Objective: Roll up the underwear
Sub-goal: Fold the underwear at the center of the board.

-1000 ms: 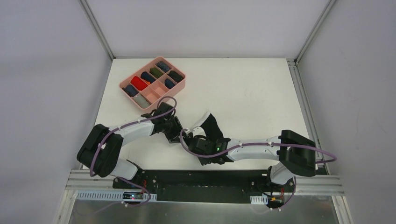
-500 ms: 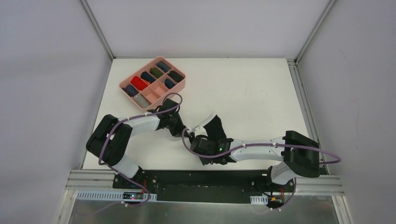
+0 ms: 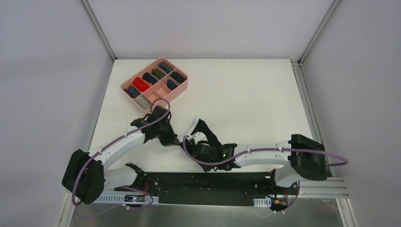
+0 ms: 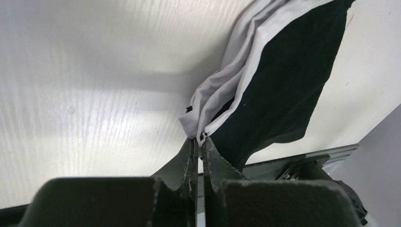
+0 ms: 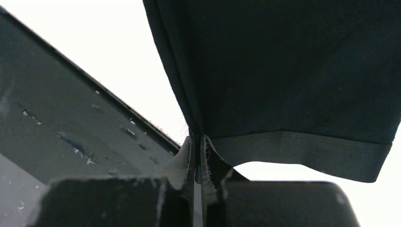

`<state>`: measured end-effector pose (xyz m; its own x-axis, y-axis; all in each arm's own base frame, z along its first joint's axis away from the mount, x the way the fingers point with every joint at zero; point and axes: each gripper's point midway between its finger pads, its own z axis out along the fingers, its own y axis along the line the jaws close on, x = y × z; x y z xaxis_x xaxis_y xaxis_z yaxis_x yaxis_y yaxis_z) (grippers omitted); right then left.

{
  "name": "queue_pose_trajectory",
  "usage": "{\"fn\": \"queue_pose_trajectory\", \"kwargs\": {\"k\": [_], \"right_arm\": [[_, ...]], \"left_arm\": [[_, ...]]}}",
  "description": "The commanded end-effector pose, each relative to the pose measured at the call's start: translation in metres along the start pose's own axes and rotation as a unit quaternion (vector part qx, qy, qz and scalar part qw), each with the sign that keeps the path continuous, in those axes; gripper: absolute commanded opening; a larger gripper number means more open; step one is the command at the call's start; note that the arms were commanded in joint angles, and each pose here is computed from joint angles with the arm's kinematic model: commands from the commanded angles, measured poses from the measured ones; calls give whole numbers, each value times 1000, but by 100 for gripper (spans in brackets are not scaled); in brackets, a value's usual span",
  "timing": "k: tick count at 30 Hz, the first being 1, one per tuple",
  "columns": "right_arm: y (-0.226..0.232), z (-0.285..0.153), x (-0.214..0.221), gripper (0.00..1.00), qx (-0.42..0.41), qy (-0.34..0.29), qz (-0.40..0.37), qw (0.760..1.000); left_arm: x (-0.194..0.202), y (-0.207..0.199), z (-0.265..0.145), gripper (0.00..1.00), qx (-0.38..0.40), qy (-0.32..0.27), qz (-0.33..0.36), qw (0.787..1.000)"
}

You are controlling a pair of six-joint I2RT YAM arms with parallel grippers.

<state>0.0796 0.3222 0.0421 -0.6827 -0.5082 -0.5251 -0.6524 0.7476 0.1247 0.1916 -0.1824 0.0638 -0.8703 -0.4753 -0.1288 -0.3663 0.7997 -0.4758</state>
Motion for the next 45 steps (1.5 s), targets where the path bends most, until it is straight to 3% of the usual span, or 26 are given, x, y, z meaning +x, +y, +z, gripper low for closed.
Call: {"fn": "queue_pose_trajectory", "kwargs": {"k": [1, 9, 19, 31, 45], "right_arm": [[18, -19, -13, 0, -42, -17, -2, 999], [20, -36, -33, 0, -72, -56, 28, 995], [-4, -42, -48, 0, -100, -83, 117, 985], [-46, -38, -45, 0, -112, -91, 221, 965], [-74, -15, -25, 0, -87, -65, 285, 952]], "left_arm": [[10, 18, -14, 0, -27, 5, -14, 1000], [-12, -20, -32, 0, -9, -16, -14, 1000], [-41, -60, -21, 0, -16, -21, 6, 1000], [-58, -97, 8, 0, -23, 1, 36, 999], [-66, -117, 58, 0, -49, 28, 71, 996]]}}
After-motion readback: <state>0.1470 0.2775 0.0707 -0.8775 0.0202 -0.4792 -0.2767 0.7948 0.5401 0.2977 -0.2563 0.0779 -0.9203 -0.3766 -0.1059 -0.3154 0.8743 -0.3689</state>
